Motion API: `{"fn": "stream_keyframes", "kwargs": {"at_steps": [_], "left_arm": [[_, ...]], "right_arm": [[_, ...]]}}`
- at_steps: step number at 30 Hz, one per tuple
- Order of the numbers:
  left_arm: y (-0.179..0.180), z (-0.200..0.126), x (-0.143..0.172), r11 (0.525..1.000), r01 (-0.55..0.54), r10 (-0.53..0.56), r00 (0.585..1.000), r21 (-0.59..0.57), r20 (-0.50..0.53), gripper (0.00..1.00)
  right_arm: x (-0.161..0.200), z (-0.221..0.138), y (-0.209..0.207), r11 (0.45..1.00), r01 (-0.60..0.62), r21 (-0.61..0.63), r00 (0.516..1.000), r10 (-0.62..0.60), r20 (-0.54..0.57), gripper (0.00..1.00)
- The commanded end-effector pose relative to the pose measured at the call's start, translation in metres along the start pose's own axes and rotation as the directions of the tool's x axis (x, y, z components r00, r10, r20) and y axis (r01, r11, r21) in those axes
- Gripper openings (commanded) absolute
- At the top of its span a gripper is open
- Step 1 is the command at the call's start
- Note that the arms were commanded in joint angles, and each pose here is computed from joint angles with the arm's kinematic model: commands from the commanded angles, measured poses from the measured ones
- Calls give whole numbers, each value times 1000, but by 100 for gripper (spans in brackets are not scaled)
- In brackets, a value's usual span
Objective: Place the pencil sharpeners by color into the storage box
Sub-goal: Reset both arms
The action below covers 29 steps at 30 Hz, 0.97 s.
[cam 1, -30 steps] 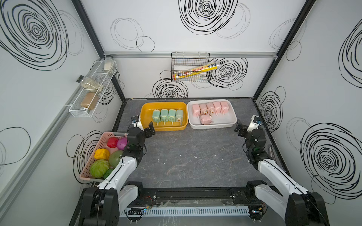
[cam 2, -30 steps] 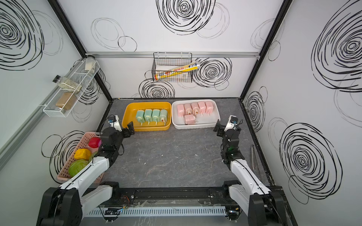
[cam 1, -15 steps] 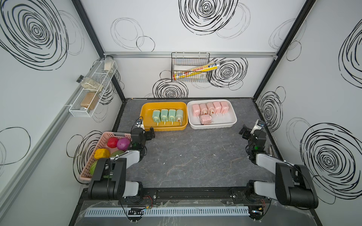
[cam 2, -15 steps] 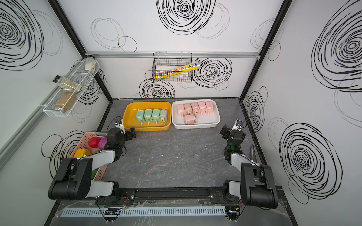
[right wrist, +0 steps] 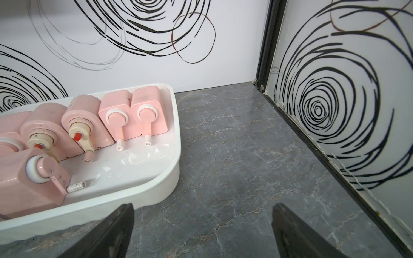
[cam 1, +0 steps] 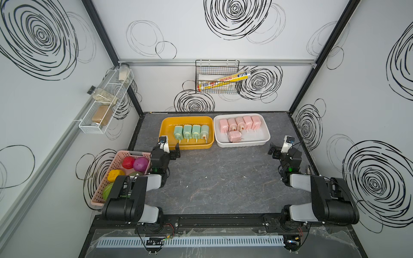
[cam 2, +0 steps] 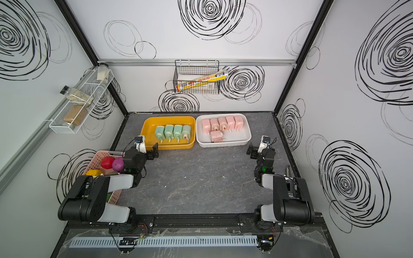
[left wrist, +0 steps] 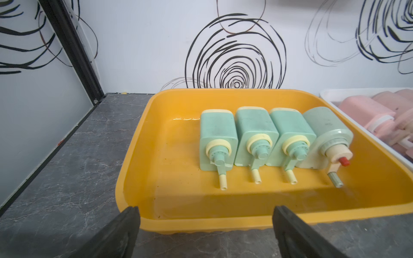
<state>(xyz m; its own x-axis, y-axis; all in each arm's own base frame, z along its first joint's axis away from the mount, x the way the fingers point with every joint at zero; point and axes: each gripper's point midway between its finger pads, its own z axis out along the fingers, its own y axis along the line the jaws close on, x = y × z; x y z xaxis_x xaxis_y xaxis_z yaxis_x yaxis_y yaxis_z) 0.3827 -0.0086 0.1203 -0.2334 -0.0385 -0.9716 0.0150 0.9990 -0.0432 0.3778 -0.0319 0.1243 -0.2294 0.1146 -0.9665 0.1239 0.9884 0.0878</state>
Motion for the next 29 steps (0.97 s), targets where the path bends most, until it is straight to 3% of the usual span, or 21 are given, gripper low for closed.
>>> {"fn": "stream_keyframes", "kwargs": {"at_steps": [1,2,9,11,29], "left_arm": [[-5,-17,-22,999,-37,34,985,10,168,99],[-7,-21,-24,999,-40,34,978,25,206,99],[1,-18,-21,999,-25,33,985,-48,168,99],[1,-18,-21,999,-24,32,985,-48,171,99],[1,-19,-21,998,-27,35,984,-49,174,99]], "right_arm": [[-9,-7,8,998,31,-46,998,-28,60,100],[-7,-9,9,998,33,-58,997,-29,66,100],[5,-10,36,980,119,-161,987,-99,127,100],[8,-7,34,981,115,-157,991,-102,88,100],[7,-8,35,980,117,-159,990,-102,101,100]]}}
